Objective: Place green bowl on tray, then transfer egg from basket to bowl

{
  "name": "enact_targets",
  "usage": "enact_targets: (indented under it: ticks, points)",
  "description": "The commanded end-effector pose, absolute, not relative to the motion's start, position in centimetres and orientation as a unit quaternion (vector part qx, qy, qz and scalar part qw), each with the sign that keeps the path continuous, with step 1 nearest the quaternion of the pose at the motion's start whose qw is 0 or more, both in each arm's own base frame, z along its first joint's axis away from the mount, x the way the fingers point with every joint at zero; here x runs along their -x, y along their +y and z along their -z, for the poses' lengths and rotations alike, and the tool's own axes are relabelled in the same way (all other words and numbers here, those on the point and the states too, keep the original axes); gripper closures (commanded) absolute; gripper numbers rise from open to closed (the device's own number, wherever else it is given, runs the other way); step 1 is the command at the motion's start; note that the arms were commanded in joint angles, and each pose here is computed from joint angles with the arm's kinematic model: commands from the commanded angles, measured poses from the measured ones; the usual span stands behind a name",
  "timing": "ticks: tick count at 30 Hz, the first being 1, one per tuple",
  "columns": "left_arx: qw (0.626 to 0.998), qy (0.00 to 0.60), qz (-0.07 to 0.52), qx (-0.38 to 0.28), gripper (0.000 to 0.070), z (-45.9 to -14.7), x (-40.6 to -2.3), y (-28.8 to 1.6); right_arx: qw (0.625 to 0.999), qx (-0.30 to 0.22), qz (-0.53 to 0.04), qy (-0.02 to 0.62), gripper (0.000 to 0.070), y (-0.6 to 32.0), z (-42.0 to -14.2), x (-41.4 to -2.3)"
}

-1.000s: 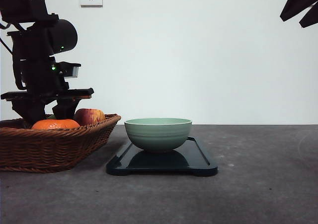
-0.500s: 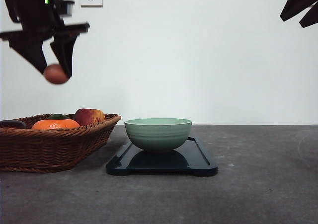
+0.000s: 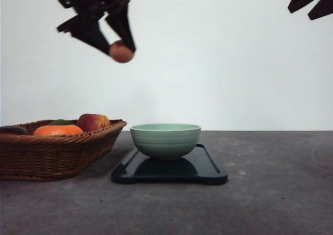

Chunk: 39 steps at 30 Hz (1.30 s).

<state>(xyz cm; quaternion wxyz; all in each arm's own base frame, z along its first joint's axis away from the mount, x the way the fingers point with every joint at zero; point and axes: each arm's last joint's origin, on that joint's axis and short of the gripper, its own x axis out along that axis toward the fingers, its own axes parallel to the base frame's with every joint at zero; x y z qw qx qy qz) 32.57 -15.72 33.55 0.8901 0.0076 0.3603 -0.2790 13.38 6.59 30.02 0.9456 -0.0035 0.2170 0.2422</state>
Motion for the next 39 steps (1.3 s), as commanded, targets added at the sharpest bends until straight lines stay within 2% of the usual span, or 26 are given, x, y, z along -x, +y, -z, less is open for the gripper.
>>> enact_targets:
  ticks: [1, 14, 20, 32, 39]
  points:
    - [0.893, 0.35, 0.283, -0.01, 0.0483, -33.5, -33.1, -16.8, 0.946, 0.007, -0.244, 0.211, 0.0443, 6.7, -30.2, -13.5]
    - [0.881, 0.372, 0.288, -0.053, 0.0482, -27.5, -34.9, -22.7, 0.946, 0.007, -0.244, 0.212, 0.0443, 6.7, -30.2, -13.5]
    - [0.877, 0.384, 0.282, -0.067, 0.0482, -24.7, -35.4, -24.5, 0.946, 0.007, -0.244, 0.213, 0.0443, 6.7, -30.1, -13.5]
    - [0.865, 0.416, 0.266, -0.084, 0.0482, -20.4, -36.6, -25.5, 0.945, 0.007, -0.247, 0.214, 0.0443, 6.7, -30.1, -13.5]
    - [0.861, 0.427, 0.263, -0.083, 0.0482, -19.2, -36.8, -25.8, 0.945, 0.007, -0.247, 0.214, 0.0443, 6.7, -30.1, -13.5]
